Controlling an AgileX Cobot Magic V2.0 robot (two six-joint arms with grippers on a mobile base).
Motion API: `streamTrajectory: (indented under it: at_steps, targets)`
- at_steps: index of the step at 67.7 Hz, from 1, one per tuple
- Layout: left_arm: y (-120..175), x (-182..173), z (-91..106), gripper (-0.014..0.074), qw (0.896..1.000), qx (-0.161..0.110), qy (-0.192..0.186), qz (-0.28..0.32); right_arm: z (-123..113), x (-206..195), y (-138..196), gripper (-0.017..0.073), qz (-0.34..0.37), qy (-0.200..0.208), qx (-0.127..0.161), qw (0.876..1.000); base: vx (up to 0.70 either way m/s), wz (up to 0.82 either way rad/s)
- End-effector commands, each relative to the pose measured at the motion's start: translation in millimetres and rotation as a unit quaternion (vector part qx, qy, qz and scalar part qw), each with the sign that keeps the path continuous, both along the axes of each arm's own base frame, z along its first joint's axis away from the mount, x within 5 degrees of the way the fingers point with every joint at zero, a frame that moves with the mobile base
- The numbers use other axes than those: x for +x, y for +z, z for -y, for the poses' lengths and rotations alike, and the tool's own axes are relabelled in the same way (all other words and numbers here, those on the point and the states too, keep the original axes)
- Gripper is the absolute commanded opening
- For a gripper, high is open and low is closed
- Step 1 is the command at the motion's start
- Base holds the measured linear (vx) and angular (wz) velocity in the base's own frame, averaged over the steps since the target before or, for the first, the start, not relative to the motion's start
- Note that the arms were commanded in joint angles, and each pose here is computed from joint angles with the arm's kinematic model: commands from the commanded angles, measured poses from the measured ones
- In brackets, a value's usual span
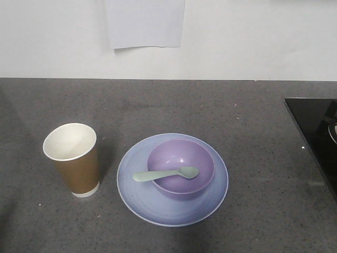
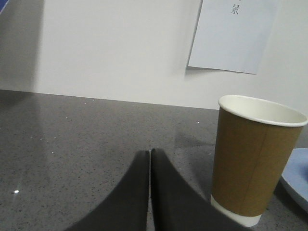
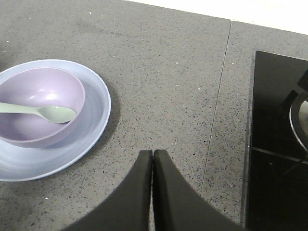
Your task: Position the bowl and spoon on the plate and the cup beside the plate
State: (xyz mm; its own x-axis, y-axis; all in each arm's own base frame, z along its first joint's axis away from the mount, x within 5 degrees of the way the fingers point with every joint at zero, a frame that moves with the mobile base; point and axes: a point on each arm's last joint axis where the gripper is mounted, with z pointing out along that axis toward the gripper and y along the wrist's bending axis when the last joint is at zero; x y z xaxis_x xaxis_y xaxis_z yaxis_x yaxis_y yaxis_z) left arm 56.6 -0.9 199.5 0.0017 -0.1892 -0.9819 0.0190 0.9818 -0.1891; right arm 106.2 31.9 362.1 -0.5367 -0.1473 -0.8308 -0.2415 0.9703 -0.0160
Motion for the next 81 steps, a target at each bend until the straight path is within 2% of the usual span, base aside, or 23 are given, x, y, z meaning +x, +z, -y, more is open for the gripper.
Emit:
streamTrajectory:
  at_steps: [1, 9, 20, 30, 49, 67, 76, 81]
  targets:
    - [14.2, -2.6, 0.3, -0.0006, 0.998, -0.01, -0.002, 0.056, 0.6, 1.2, 13.3, -0.001, 0.049, 0.005, 0.005, 0.999, 0.0, 0.0]
    - [14.2, -2.6, 0.3, -0.0006, 0.998, -0.01, -0.002, 0.056, 4.7, -0.3, 17.0, -0.001, 0.071, -0.003, 0.018, 0.997, 0.0, 0.0]
    - [14.2, -2.6, 0.3, -0.0006, 0.998, -0.01, -0.002, 0.056, 10.8, -5.6, 8.1, -0.001, 0.152, -0.006, 0.018, 0.988, 0.0, 0.0]
    - [14.2, -2.6, 0.3, -0.0006, 0.998, -0.01, -0.002, 0.056, 17.3, -15.5, -19.9, -0.001, 0.213, -0.033, 0.035, 0.976, 0.0, 0.0]
    - [14.2, -2.6, 0.3, -0.0006, 0.998, -0.01, -0.002, 0.056, 28.4, -43.5, -74.2, -0.001, 0.288, -0.083, 0.035, 0.953, 0.0, 0.0]
    - [14.2, -2.6, 0.3, -0.0006, 0.998, -0.01, -0.002, 0.056, 30.7, -58.8, -120.0, -0.001, 0.347, -0.096, 0.039, 0.932, 0.0, 0.0]
    - [14.1, -2.6, 0.3, -0.0006, 0.998, -0.01, -0.002, 0.055, 30.6, -52.7, -142.6, -0.001, 0.347, -0.097, 0.044, 0.932, 0.0, 0.0]
    - [14.1, -2.6, 0.3, -0.0006, 0.998, -0.01, -0.002, 0.055, 30.8, -50.8, -152.2, -0.001, 0.352, -0.101, 0.056, 0.929, 0.0, 0.0]
